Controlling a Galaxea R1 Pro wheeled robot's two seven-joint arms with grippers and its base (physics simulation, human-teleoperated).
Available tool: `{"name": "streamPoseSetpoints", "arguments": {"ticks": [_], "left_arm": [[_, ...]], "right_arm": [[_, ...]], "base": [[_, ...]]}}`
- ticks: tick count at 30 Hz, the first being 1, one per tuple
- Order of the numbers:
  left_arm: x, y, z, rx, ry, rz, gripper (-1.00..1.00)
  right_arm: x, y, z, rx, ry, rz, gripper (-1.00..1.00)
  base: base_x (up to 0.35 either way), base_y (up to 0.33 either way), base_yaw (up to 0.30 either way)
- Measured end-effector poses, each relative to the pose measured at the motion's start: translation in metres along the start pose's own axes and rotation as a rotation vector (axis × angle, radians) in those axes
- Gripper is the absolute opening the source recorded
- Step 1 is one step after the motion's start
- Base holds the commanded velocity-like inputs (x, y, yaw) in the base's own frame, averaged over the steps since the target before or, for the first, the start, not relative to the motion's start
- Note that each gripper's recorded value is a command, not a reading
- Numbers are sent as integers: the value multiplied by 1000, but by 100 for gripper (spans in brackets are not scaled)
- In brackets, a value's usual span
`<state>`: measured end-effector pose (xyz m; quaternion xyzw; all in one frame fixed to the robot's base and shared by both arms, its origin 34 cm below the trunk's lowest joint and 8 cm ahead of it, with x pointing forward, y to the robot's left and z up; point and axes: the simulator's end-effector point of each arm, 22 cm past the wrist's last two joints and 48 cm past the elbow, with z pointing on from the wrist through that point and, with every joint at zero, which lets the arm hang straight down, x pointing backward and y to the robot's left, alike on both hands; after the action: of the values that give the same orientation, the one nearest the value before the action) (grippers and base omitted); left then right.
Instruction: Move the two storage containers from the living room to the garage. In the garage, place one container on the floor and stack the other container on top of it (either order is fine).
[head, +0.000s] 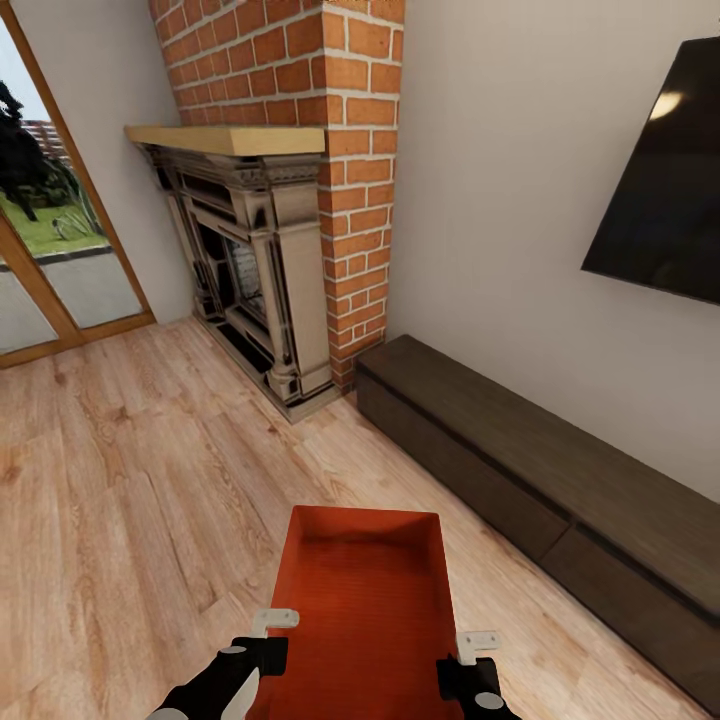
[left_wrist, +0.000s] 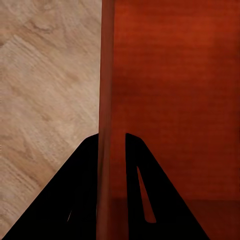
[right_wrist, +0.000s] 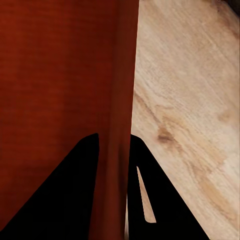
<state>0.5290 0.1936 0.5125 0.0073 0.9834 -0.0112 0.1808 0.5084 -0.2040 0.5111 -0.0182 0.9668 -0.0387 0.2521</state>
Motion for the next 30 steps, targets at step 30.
{"name": "streamPoseSetpoints", "arguments": {"ticks": [30], "left_arm": [[-13,1,-11,-1,-23,2,-100]], "right_arm": [[-14,0,-9,7,-22,2,-100]], "base": [[0,0,0]]}}
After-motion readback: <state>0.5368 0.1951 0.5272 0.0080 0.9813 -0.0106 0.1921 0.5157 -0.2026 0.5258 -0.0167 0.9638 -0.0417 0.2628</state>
